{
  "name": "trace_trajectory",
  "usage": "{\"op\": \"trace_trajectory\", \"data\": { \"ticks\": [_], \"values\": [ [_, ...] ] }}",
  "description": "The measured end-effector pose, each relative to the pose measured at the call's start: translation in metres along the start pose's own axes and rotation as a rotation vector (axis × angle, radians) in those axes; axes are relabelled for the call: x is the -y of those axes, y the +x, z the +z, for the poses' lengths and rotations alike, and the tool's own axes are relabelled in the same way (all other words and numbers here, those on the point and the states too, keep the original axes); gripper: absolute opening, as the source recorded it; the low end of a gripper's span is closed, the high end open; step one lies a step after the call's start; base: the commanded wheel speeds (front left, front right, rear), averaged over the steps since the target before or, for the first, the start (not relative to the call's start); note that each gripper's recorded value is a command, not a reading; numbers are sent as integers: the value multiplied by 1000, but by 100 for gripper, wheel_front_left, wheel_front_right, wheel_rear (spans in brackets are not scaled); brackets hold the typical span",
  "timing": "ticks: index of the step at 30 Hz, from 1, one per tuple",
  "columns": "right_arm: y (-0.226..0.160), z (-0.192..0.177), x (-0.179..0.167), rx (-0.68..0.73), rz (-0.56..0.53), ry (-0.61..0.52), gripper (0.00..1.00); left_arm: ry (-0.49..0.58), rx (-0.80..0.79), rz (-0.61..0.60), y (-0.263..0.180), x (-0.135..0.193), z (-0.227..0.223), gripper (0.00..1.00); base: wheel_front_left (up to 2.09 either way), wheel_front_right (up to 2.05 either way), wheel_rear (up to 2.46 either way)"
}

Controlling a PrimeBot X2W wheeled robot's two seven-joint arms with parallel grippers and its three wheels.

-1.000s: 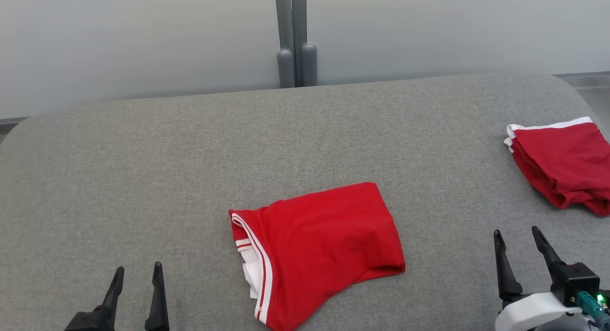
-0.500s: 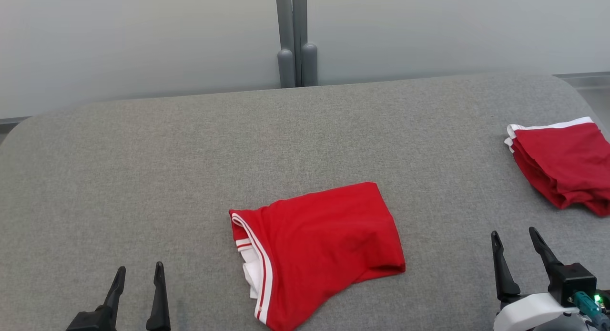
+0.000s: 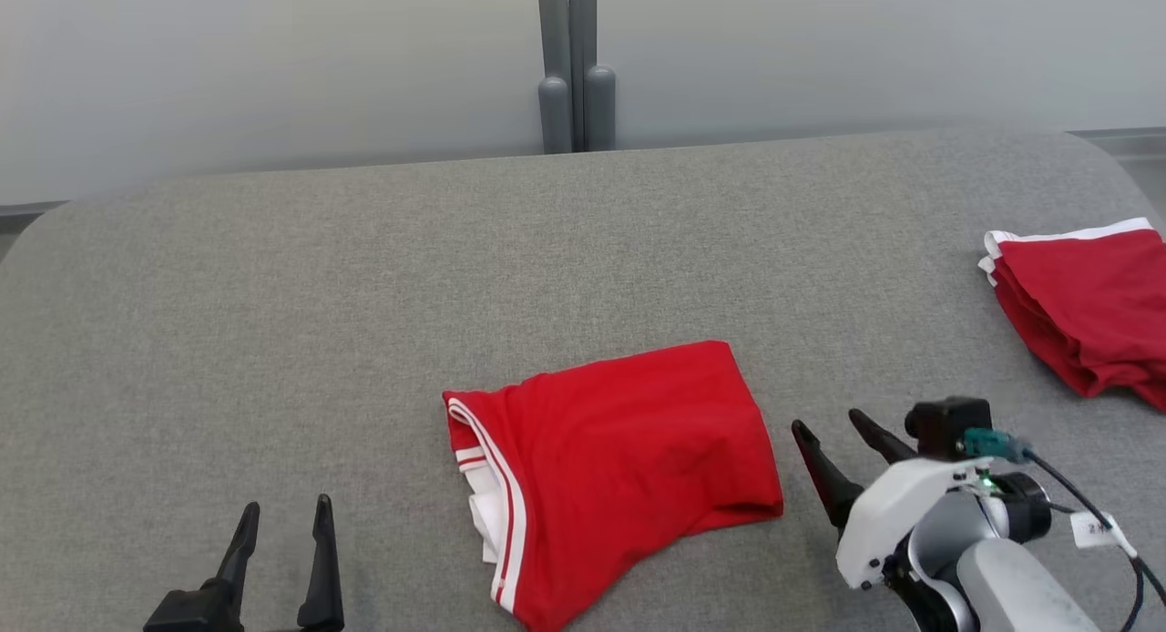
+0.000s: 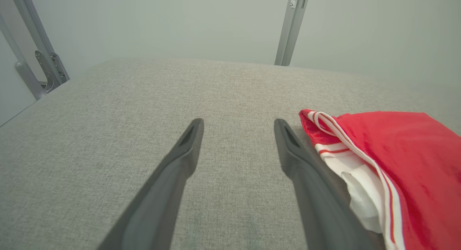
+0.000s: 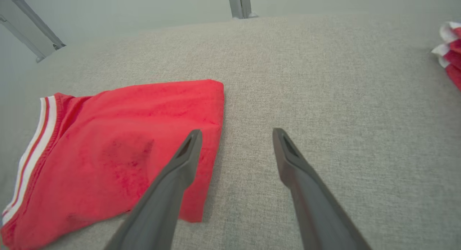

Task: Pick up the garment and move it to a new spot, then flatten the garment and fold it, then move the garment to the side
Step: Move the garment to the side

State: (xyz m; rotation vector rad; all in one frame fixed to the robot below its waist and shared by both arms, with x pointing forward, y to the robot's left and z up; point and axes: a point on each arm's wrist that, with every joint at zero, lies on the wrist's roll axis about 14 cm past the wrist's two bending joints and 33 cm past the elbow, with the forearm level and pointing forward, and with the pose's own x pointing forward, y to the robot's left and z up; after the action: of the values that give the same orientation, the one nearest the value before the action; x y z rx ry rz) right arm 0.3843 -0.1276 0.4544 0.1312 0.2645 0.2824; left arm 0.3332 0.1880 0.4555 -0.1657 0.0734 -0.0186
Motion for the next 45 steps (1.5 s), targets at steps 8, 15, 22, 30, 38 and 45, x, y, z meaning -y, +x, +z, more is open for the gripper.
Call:
{"op": "trace_trajectory", "data": {
  "ticks": [8,15,22,30,38,45],
  "values": [
    [27,-2,-26,-261,112,75,100,-12,-15,3,0,2,-5,100,0,0,0],
    [34,-26,-33,-458,127,38,100,-19,-9,24,0,-4,-3,100,0,0,0],
    [43,-43,-33,-549,111,46,100,-20,-21,38,2,-7,-6,100,0,0,0],
    [60,-50,-41,-569,119,122,0,-19,-30,35,10,-6,-9,100,0,0,0],
    [59,-38,-30,-518,100,184,0,-26,-25,18,18,-2,-8,100,0,0,0],
    [38,-22,31,-452,-38,207,0,-30,-17,-67,35,24,-6,100,0,0,0]
  ]
}}
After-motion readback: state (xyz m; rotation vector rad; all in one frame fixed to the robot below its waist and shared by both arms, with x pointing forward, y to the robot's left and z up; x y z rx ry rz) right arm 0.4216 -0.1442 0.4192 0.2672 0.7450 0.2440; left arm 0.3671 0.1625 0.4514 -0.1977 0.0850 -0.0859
